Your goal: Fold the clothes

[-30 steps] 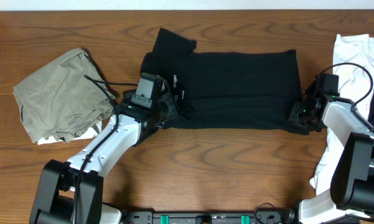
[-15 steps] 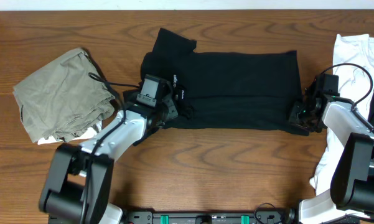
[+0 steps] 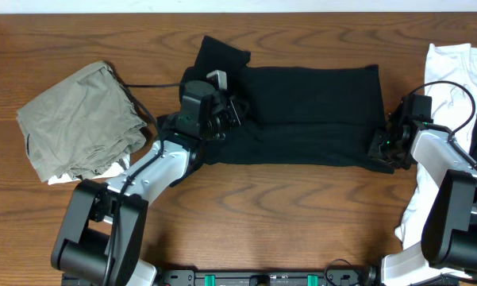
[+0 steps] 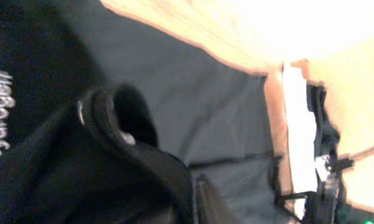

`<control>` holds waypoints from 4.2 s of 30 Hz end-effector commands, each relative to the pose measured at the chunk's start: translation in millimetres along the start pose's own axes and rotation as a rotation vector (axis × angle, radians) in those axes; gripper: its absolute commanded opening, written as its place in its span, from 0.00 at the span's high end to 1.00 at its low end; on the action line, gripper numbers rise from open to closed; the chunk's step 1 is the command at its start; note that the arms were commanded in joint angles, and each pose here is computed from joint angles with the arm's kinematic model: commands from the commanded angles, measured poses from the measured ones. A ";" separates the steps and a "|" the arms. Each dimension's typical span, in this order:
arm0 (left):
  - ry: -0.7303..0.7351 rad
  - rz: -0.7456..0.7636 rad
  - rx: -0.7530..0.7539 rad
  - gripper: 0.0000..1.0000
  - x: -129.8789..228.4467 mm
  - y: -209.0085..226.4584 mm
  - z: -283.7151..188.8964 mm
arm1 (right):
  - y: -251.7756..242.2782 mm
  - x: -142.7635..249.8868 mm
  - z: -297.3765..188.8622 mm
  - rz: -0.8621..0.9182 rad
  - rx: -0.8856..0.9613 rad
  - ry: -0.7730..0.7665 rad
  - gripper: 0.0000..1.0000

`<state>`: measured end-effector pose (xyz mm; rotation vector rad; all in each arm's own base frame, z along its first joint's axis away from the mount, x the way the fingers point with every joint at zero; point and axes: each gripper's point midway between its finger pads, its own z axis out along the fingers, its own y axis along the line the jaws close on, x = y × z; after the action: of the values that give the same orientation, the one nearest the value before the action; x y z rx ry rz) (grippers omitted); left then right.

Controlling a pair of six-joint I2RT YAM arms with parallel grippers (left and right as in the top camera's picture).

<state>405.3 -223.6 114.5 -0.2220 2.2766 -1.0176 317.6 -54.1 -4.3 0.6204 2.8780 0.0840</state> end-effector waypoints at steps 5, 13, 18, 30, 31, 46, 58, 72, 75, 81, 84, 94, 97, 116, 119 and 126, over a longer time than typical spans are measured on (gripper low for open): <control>-0.150 -0.023 -0.191 0.56 -22.8 35.0 1.2 | -5.9 33.9 16.5 -0.003 0.022 0.113 0.68; 0.034 -0.037 -0.043 0.57 8.8 9.2 2.1 | -6.1 34.6 16.4 -0.003 0.023 0.116 0.68; 0.118 -0.076 -0.179 0.57 33.2 39.4 -3.1 | -6.1 34.5 16.4 -0.003 0.023 0.116 0.68; 0.159 0.005 -0.572 0.57 47.6 121.4 -36.8 | -6.0 34.4 16.4 -0.003 0.023 0.115 0.67; 0.171 0.001 -0.549 0.56 49.0 117.7 -36.1 | -6.1 34.5 16.4 -0.003 0.023 0.116 0.67; -0.138 0.187 -0.562 0.56 -33.9 65.8 -131.2 | -6.5 35.8 16.3 -0.003 0.024 0.121 0.67; 0.155 -0.029 -0.597 0.81 13.9 160.3 -79.4 | -7.0 38.1 15.9 -0.003 0.027 0.130 0.67; 0.076 -0.094 -0.716 0.81 2.6 247.7 -55.6 | -7.5 40.2 15.7 -0.002 0.029 0.139 0.67; 0.031 -0.091 -0.705 0.81 -7.0 256.3 -50.0 | -7.6 40.4 15.7 -0.002 0.029 0.140 0.67; -0.012 -0.091 -0.705 0.81 -20.4 262.2 -53.6 | -10.4 40.0 15.6 -0.003 0.045 0.137 0.67; 0.004 -0.105 -0.717 0.81 -16.9 265.2 -57.8 | -14.6 39.2 15.5 0.002 0.060 0.134 0.67; -0.118 0.009 -0.648 0.62 -66.6 204.1 -94.6 | -17.3 36.7 15.5 0.007 0.063 0.126 0.67; -0.151 0.024 -0.628 0.57 -75.7 179.5 -114.5 | -18.8 36.4 15.5 0.007 0.072 0.124 0.66; 0.170 0.075 -0.627 0.56 15.4 139.1 -100.6 | -19.6 39.1 15.1 0.007 0.076 0.134 0.66; 0.163 0.080 -0.709 0.56 14.1 157.6 -101.6 | -19.8 40.3 14.9 0.006 0.077 0.140 0.66; 0.152 0.075 -0.764 0.56 13.0 171.9 -99.6 | -20.1 40.6 14.8 0.007 0.078 0.141 0.66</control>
<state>349.2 -60.9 36.6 -0.3502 2.7078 -0.1629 308.1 -53.8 -4.7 0.6267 2.9146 0.0717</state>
